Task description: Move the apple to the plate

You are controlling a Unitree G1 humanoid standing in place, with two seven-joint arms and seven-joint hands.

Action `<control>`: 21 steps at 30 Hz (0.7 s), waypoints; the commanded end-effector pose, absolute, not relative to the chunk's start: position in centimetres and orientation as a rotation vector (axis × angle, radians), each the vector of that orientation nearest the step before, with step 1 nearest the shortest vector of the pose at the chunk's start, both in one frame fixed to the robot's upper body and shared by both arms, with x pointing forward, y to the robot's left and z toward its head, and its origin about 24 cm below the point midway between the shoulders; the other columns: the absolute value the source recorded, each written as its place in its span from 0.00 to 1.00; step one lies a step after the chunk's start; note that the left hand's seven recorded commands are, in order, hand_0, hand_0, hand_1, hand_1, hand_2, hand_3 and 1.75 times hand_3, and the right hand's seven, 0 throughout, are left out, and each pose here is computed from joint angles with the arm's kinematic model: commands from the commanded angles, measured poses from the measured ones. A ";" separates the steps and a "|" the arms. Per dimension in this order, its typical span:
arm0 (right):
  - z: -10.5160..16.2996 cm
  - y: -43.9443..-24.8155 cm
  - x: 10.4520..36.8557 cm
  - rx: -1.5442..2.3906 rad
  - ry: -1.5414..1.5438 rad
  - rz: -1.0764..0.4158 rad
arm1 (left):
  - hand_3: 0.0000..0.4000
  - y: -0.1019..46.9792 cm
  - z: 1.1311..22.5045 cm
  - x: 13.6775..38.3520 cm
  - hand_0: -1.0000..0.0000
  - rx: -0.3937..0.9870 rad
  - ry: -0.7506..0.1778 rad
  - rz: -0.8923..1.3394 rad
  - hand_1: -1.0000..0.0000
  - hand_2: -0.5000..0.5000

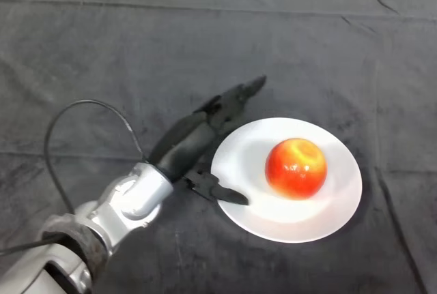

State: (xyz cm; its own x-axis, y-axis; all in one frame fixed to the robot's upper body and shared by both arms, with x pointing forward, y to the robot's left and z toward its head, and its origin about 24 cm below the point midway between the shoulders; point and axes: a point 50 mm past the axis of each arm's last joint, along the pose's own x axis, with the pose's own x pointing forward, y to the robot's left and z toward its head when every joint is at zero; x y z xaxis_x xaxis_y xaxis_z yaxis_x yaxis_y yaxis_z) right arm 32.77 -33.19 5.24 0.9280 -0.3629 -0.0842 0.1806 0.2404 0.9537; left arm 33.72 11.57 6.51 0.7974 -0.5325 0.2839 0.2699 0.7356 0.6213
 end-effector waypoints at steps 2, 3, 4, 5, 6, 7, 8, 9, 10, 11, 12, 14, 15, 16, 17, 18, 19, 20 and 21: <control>5.0 -34.2 32.0 1.273 -0.185 -0.406 | 0.00 14.9 6.2 33.6 1.00 0.596 -0.436 -0.370 1.00 0.50; 5.0 -34.2 32.0 1.273 -0.185 -0.406 | 0.00 15.4 6.2 33.6 1.00 0.591 -0.435 -0.353 1.00 0.50; 5.0 -34.2 32.0 1.273 -0.185 -0.406 | 0.00 15.9 6.3 33.5 1.00 0.587 -0.434 -0.337 1.00 0.50; 5.0 -34.2 32.0 1.273 -0.185 -0.406 | 0.00 16.4 6.3 33.5 1.00 0.582 -0.432 -0.320 1.00 0.50; 5.0 -34.2 32.0 1.273 -0.185 -0.406 | 0.00 16.9 6.3 33.4 1.00 0.578 -0.430 -0.302 1.00 0.50; 5.0 -34.2 32.0 1.273 -0.185 -0.406 | 0.00 17.3 6.4 33.4 1.00 0.573 -0.429 -0.287 1.00 0.50; 5.0 -34.2 32.0 1.273 -0.185 -0.406 | 0.00 17.8 6.4 33.3 1.00 0.569 -0.427 -0.269 1.00 0.50; 5.0 -34.2 32.0 1.273 -0.185 -0.406 | 0.00 18.2 6.4 33.2 1.00 0.564 -0.425 -0.252 1.00 0.50; 5.0 -34.2 32.0 1.273 -0.185 -0.406 | 0.00 18.6 6.4 33.2 1.00 0.560 -0.423 -0.237 1.00 0.50; 5.0 -34.2 32.0 1.273 -0.185 -0.406 | 0.00 19.0 6.4 33.1 1.00 0.555 -0.421 -0.221 1.00 0.50; 5.0 -34.2 32.0 1.273 -0.185 -0.406 | 0.00 19.4 6.3 33.0 1.00 0.550 -0.418 -0.206 1.00 0.50; 5.0 -34.2 32.0 1.273 -0.185 -0.406 | 0.00 20.1 6.2 32.7 1.00 0.542 -0.412 -0.178 1.00 0.50; 5.0 -34.2 32.0 1.273 -0.185 -0.406 | 0.00 20.5 6.1 32.6 1.00 0.538 -0.408 -0.164 1.00 0.50; 5.0 -34.2 32.0 1.273 -0.185 -0.406 | 0.00 20.8 6.1 32.5 1.00 0.535 -0.405 -0.152 1.00 0.50; 5.0 -34.2 32.0 1.273 -0.185 -0.406 | 0.00 21.2 6.0 32.3 1.00 0.531 -0.400 -0.138 1.00 0.50; 5.0 -34.2 32.0 1.273 -0.185 -0.406 | 0.00 21.5 5.9 32.2 1.00 0.528 -0.396 -0.125 1.00 0.50; 5.0 -34.2 32.0 1.273 -0.185 -0.406 | 0.00 21.9 5.9 32.1 1.00 0.525 -0.391 -0.113 1.00 0.50; 5.0 -34.2 32.0 1.273 -0.185 -0.406 | 0.00 22.2 5.8 32.0 1.00 0.522 -0.386 -0.100 1.00 0.50; 5.0 -34.2 32.0 1.273 -0.185 -0.406 | 0.00 22.6 5.8 31.8 1.00 0.518 -0.381 -0.086 1.00 0.50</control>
